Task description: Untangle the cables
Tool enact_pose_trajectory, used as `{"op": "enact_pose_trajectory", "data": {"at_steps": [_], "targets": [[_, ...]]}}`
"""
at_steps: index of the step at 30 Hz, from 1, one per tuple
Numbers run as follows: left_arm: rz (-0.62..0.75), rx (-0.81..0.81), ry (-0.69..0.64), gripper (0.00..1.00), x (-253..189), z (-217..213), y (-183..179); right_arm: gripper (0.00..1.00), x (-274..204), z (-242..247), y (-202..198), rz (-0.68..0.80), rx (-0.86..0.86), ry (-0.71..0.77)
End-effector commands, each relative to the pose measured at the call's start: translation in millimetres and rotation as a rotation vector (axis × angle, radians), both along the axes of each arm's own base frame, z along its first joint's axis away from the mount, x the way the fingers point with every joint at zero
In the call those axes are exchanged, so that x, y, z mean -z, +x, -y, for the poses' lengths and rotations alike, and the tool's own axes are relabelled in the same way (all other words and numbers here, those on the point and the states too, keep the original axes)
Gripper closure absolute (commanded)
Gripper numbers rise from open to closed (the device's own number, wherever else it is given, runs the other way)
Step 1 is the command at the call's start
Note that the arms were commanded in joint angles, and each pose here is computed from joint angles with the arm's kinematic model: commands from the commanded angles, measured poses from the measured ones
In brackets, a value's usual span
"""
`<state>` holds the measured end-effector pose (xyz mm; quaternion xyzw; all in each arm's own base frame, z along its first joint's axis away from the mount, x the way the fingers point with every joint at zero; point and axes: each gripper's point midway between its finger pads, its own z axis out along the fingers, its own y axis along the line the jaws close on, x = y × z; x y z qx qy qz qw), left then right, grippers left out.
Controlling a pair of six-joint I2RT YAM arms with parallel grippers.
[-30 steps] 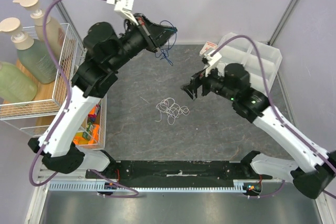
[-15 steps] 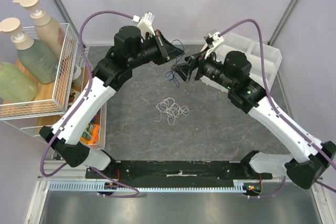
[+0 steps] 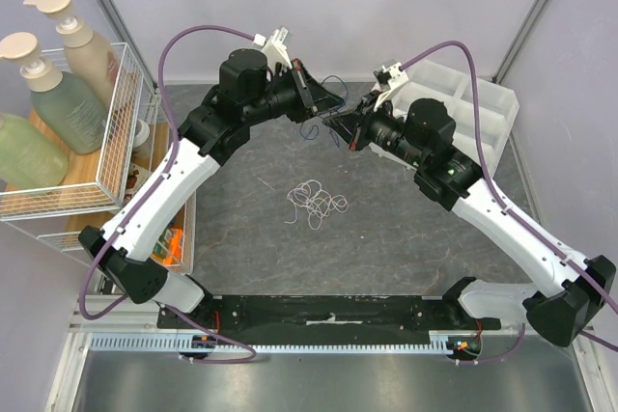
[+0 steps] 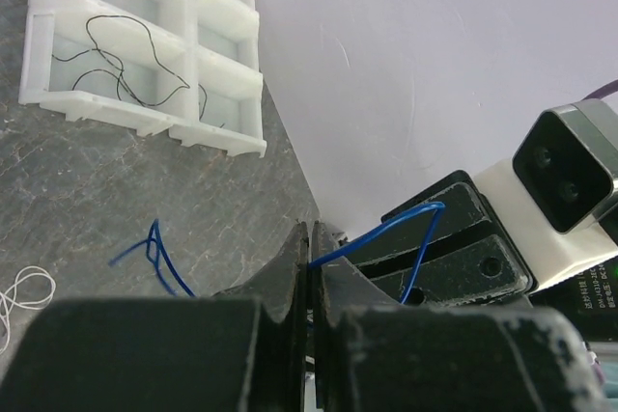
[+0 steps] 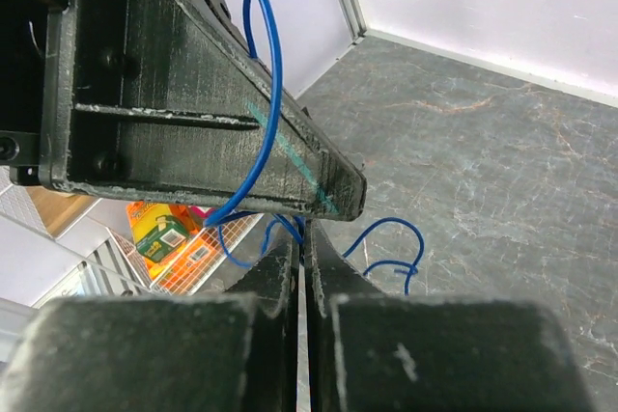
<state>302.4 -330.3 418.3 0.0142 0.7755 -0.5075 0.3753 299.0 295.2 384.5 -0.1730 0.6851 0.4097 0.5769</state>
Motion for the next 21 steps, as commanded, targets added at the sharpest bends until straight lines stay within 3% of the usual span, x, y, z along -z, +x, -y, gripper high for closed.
{"op": "enact_pose_trajectory", "data": {"at_steps": [1, 3, 5, 9, 16, 21], "targets": [[0.044, 0.017, 0.005, 0.92, -3.3, 0.2, 0.7, 1.00, -22.4, 9.5, -2.0, 0.060, 0.031, 0.030], [0.067, -0.035, 0.041, 0.66, 1.0, -8.8, 6.9, 1.00, -11.7, 13.6, 0.3, 0.027, 0.056, -0.001], [0.093, -0.072, 0.076, 0.53, 8.7, -18.0, 11.1, 1.00, -4.5, 19.4, 1.3, 0.011, 0.082, -0.027], [0.169, -0.138, 0.189, 0.14, 27.7, -43.0, 14.9, 1.00, 9.6, 42.3, 11.0, -0.037, 0.208, -0.070], [0.319, -0.288, 0.444, 0.14, 48.3, -118.3, 1.2, 1.00, 45.8, 133.0, 52.1, -0.141, 0.642, -0.204], [0.407, -0.220, 0.458, 0.15, 46.2, -129.6, -27.7, 1.00, 68.1, 216.5, 93.2, -0.229, 0.911, -0.250]]}}
